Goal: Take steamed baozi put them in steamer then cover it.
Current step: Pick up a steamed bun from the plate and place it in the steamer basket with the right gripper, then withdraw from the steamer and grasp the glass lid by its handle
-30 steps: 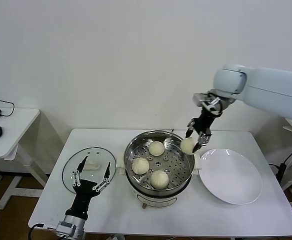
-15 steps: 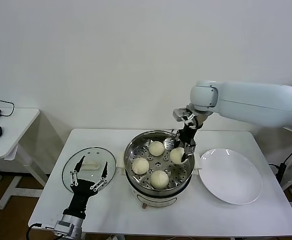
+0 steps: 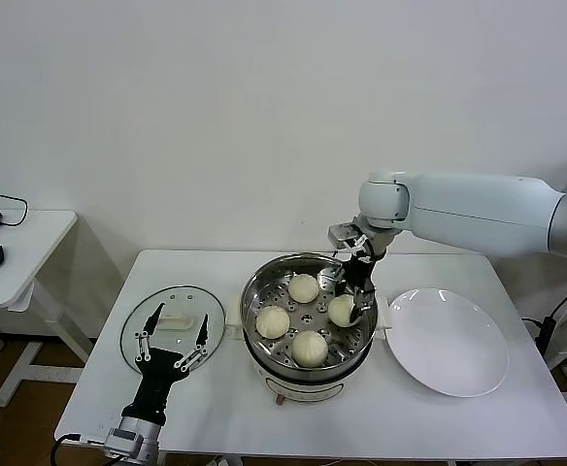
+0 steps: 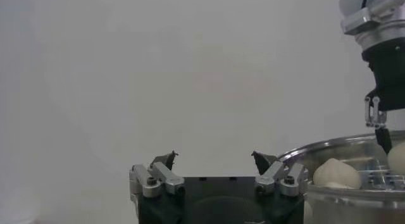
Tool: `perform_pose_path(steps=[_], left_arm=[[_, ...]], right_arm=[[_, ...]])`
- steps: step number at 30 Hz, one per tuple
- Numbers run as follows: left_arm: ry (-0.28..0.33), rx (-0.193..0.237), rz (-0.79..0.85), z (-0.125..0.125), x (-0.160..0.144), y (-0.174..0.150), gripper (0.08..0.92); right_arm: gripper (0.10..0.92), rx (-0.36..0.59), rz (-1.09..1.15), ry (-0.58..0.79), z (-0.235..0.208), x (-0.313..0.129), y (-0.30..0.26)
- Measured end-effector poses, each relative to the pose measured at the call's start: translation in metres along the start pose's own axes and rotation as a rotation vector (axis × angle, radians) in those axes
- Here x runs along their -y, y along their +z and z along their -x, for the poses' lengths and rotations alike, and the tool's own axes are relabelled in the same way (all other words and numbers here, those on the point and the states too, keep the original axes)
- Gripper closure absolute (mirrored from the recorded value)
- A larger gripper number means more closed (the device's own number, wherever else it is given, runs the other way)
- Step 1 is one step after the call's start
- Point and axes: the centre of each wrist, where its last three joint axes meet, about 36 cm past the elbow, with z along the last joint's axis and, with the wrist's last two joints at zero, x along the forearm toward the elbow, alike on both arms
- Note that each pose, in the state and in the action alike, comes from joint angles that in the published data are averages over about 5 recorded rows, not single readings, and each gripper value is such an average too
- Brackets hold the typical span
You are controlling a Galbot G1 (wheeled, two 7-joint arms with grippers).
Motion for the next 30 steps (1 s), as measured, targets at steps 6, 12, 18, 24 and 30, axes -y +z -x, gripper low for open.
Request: perform_pose_path(steps=[6,12,18,24,30], left_arm=[[-0.001,0.001,0.001,0.000,-0.001,0.000,0.177],[0.000,0.001,0.000,0.000,0.000,0.000,0.177],[-0.001,0.001,-0.002,0.000,0.000,0.000,0.177],[0.002,0.004,-0.003,0.000,0.002,-0.001,0.177],[0.007,0.010,0.002,0.000,0.003,-0.005,0.177]], right_arm=[[0.360,-0.006,-0.009,-0.004,0.004,0.000,0.000],[0.260,-0.008,-0.022,-0.005,0.007,0.001,-0.001],[0.201,-0.004,-0.034,0.003,0.007,0.002,0.000],[0.200,0.035,-0.045,0.031,-0.002,0.001,0.002],[0.200,0.189,-0.049,0.156,-0.032,-0.006,0.008]])
